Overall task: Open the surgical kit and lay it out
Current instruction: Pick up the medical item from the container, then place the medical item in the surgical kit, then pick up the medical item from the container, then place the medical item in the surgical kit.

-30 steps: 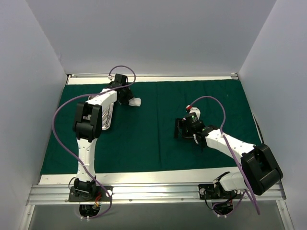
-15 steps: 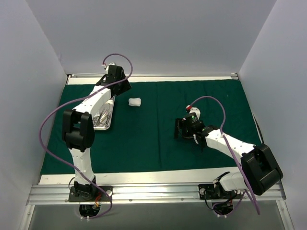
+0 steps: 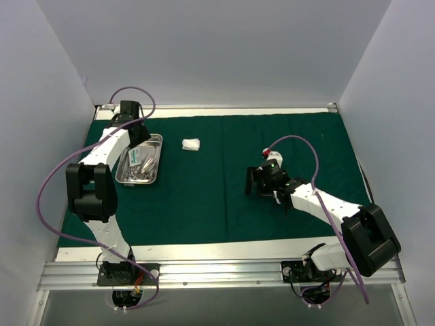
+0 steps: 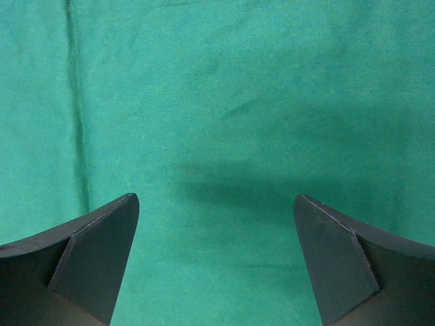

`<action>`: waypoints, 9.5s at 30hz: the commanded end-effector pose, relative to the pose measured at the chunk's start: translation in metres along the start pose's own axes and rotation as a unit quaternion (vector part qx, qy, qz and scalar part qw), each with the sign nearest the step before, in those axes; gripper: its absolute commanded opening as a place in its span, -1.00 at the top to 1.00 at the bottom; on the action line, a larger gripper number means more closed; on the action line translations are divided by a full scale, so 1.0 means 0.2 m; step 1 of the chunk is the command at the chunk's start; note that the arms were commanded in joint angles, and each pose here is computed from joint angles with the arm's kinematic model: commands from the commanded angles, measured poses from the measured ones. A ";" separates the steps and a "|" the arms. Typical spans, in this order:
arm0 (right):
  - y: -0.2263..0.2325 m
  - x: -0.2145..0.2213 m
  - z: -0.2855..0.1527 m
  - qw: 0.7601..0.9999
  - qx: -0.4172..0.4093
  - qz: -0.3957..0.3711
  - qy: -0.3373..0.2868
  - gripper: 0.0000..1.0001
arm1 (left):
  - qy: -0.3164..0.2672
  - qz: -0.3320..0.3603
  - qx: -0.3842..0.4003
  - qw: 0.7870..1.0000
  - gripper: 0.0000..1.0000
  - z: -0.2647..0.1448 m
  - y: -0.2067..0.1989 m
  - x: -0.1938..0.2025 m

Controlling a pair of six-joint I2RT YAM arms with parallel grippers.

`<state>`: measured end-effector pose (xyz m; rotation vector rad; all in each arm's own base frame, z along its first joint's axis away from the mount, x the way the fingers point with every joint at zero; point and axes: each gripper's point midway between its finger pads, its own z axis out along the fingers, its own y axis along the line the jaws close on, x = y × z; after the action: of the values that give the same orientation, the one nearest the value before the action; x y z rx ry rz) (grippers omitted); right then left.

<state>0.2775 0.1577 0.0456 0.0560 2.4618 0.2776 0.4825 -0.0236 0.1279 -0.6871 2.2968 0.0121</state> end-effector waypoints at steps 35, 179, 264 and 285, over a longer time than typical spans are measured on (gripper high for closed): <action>0.02 0.02 0.02 1.000 -0.004 -0.006 0.003 -0.84 | 0.131 0.059 -0.106 0.984 0.62 0.41 0.34 0.27; 0.10 -0.20 -0.21 0.992 -0.064 -0.020 -0.103 -0.83 | -0.150 0.223 0.184 0.945 -0.83 -0.70 -0.47 -0.08; 0.14 -0.16 -0.15 0.993 -0.082 -0.018 -0.087 -0.83 | 0.038 0.166 0.057 0.984 0.88 -0.18 0.03 0.01; 0.11 -0.16 -0.16 0.993 -0.068 -0.015 -0.093 -0.83 | 0.140 0.162 0.098 0.972 0.88 -0.19 -0.48 0.71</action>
<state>0.2834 0.1754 0.0921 -0.0332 2.2651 0.4303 0.4074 -0.1746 0.0842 -0.1573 2.6317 -0.1531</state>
